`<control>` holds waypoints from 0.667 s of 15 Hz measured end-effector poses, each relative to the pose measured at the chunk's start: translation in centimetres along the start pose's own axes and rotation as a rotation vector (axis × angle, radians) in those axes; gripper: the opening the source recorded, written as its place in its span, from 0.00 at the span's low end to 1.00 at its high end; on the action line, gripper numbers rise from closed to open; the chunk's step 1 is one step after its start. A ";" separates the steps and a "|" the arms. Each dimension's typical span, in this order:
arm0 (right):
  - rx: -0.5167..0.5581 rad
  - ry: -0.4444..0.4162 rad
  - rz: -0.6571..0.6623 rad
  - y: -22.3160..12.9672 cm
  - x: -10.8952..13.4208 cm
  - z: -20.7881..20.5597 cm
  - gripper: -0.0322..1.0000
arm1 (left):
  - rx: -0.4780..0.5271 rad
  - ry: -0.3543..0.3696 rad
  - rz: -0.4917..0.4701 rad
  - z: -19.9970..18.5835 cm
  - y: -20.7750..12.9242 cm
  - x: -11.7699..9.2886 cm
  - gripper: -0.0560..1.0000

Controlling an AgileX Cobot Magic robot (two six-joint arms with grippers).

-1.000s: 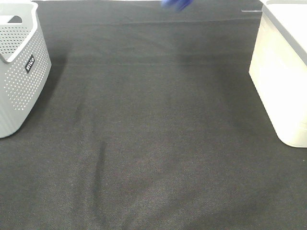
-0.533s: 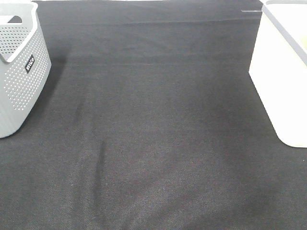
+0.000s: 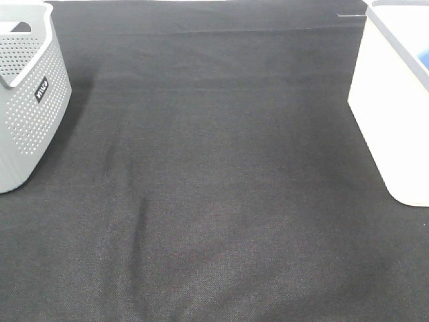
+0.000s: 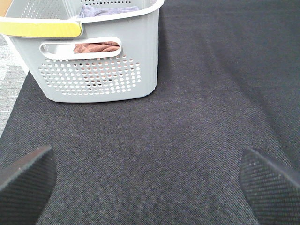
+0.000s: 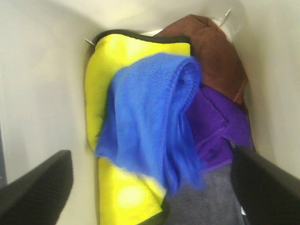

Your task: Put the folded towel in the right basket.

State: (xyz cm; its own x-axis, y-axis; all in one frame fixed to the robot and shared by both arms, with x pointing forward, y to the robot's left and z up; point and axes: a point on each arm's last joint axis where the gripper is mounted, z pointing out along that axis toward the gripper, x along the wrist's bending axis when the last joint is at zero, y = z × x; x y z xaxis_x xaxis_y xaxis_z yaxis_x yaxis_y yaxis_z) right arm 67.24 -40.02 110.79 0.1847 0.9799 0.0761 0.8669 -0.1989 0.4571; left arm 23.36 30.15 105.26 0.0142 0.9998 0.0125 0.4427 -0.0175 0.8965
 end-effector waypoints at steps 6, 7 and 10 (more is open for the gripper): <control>-0.094 0.094 -0.110 -1.8 6.0 -6.3 0.97 | 0.000 0.000 0.000 0.0 0.0 0.0 0.99; -0.087 0.109 -0.142 -3.2 7.3 -7.5 0.97 | 0.000 0.000 0.000 0.0 0.0 0.0 0.99; -0.043 0.113 -0.159 -8.5 7.2 -10.4 0.97 | 0.000 0.000 0.000 0.0 0.0 0.0 0.99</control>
State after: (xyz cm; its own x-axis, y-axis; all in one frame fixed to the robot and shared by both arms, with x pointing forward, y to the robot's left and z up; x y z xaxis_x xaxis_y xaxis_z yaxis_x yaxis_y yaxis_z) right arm 56.41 -31.06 116.70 -0.0087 0.9952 0.0979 0.8601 -0.0424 0.5084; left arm 23.36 30.15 105.26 0.0142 0.9998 0.0125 0.4427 -0.0175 0.8965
